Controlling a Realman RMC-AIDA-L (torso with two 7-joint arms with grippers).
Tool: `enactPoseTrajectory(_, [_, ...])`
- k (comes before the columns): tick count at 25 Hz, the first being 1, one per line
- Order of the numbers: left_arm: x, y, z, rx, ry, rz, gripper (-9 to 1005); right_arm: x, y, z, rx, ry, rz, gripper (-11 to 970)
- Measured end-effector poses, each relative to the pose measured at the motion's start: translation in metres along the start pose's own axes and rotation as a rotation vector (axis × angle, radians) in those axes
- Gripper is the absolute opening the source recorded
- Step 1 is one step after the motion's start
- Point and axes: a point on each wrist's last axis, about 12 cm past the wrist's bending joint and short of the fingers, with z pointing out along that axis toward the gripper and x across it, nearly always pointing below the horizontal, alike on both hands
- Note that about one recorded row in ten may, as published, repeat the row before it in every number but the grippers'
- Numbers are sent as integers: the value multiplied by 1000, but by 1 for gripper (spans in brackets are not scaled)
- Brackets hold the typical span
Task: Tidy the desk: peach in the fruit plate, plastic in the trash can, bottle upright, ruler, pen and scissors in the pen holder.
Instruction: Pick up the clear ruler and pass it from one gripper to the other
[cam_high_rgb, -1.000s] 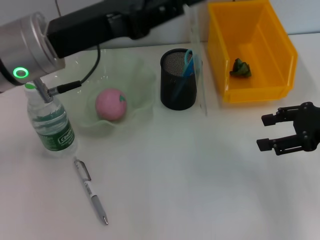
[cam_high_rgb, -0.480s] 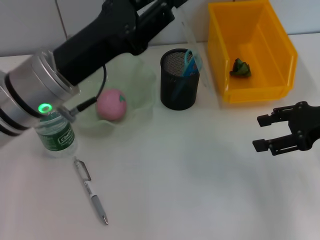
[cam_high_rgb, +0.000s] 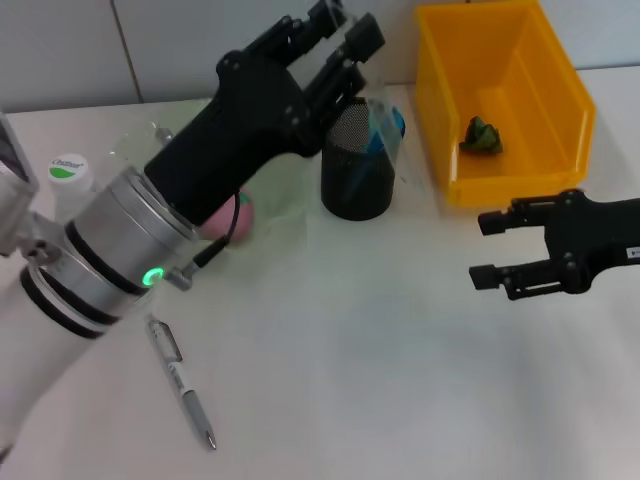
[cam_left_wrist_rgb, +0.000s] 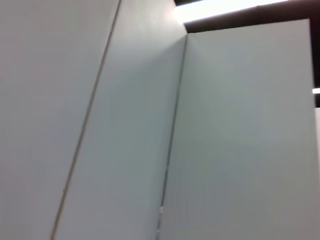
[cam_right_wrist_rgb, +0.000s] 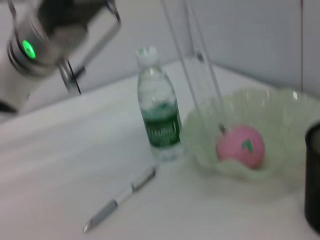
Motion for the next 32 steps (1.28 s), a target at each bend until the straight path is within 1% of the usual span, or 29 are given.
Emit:
enactPoseTrajectory(1, [2, -1, -1, -18, -2, 5, 397, 0, 2, 1, 8, -46, -20, 770])
enactPoseTrajectory(2, [5, -3, -2, -45, -7, 16, 397, 0, 2, 1, 8, -46, -20, 770])
enactPoseTrajectory(3, [5, -3, -2, -45, -7, 16, 397, 1, 3, 0, 18, -67, -31, 770])
enactPoseTrajectory(5, [13, -7, -5, -125, -24, 50, 397, 3, 6, -1, 48, -109, -53, 770])
enactPoseTrajectory(8, [16, -10, -5, -147, -26, 60, 397, 8, 9, -2, 98, -169, -90, 769])
enactPoseTrajectory(9, [20, -13, -3, -182, -24, 79, 397, 10, 10, -2, 113, -190, -106, 769])
enactPoseTrajectory(11, [21, -14, -2, -201, -24, 86, 397, 15, 14, -1, 136, -260, -148, 769])
enactPoseTrajectory(12, [22, -16, -1, -216, -25, 92, 397, 15, 14, -1, 136, -260, -148, 769])
enactPoseTrajectory(15, [24, -19, 3, -245, -26, 112, 397, 19, 16, 3, 155, -337, -186, 769])
enactPoseTrajectory(16, [24, -20, 3, -255, -27, 115, 397, 22, 17, 6, 171, -387, -216, 769])
enactPoseTrajectory(17, [24, -21, 5, -268, -29, 119, 397, 22, 17, 6, 171, -387, -216, 769])
enactPoseTrajectory(22, [24, -26, 8, -296, -38, 118, 397, 24, 18, 20, 232, -520, -305, 768])
enactPoseTrajectory(26, [25, -30, 10, -299, -35, 118, 397, 21, 17, 35, 268, -591, -340, 768])
enactPoseTrajectory(32, [28, -39, 12, -313, -28, 148, 397, 13, 17, 58, 267, -650, -377, 768])
